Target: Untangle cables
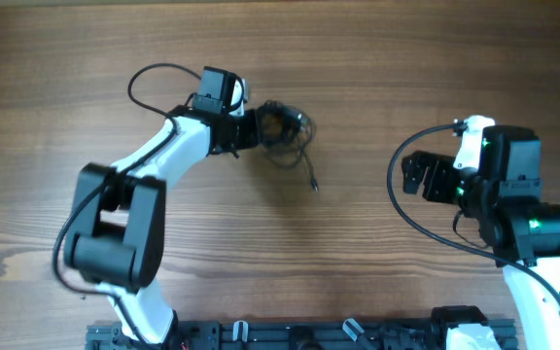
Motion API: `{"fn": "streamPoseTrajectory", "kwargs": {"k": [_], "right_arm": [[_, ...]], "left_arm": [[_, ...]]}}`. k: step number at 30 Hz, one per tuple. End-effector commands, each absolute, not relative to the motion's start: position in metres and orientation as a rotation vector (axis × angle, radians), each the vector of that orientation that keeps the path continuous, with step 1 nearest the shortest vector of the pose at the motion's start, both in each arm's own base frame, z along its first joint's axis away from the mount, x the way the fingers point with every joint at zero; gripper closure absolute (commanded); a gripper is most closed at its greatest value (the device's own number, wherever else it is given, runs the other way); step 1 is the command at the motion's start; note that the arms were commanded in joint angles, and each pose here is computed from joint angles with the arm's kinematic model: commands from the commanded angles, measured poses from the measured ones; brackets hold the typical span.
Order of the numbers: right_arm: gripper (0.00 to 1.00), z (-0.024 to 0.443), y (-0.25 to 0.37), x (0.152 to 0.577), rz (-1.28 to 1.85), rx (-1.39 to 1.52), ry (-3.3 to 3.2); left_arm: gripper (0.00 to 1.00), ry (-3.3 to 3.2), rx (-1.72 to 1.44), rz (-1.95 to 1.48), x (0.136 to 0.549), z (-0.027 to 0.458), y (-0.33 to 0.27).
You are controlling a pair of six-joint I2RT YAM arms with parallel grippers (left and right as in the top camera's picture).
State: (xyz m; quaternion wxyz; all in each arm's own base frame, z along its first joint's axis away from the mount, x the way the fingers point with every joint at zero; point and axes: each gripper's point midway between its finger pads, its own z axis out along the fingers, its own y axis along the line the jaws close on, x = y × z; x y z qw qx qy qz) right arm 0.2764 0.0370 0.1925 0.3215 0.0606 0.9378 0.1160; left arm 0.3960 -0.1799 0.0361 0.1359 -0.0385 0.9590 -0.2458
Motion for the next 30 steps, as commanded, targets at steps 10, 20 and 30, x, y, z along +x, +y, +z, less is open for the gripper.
{"fn": "streamPoseTrajectory", "kwargs": {"k": [10,20,30], "right_arm": [[0.07,0.14,0.117,0.302,0.632,-0.116,2.629],[0.08,0.119,0.136,0.296,0.651,-0.182,2.701],[0.08,0.12,0.136,0.296,0.651,-0.182,2.7]], "left_arm": [[0.63,2.914,-0.093,-0.41,0.348,0.057,-0.153],[0.53,2.911,-0.086,-0.393,0.359,0.034,-0.157],[0.96,3.03,0.032,-0.375,0.335,-0.009,-0.186]]}}
